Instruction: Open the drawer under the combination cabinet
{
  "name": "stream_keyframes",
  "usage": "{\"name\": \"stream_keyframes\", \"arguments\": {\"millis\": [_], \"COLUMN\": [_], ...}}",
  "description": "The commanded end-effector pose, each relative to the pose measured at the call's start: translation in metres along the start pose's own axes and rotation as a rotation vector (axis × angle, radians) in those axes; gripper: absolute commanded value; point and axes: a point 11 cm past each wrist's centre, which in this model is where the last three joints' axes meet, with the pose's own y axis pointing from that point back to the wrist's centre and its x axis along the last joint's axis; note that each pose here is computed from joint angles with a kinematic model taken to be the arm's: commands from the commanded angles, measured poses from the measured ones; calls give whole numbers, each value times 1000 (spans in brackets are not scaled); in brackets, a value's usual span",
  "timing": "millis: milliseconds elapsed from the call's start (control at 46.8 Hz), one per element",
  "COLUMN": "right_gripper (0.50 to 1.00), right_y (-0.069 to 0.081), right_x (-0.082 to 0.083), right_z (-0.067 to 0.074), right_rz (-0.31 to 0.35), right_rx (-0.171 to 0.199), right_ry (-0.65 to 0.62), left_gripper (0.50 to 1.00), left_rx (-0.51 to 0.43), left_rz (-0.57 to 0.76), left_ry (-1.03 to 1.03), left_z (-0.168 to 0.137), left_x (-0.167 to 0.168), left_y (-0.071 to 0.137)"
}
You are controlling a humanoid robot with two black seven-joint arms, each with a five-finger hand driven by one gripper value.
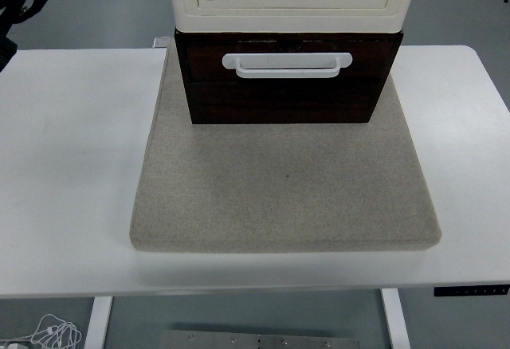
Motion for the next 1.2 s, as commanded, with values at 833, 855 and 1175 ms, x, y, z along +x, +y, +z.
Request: {"name": "stream_keyframes", "arguments": {"millis": [833,855,1175], "right_gripper": [926,926,926], "right_y": [0,0,0], "right_x": [0,0,0], "right_z": [0,0,0], "right_rz": [0,0,0], "right_rx": [0,0,0], "right_ry": [0,0,0], "left_gripper": [1000,1000,1000], "left_rx": [-191,-182,28], "left_rz": [-747,-768,-972], "left_ry": [-521,-541,-782], "left_z": [130,126,49], "left_x": [-269,-276,-314], "left_y": [57,61,100]}}
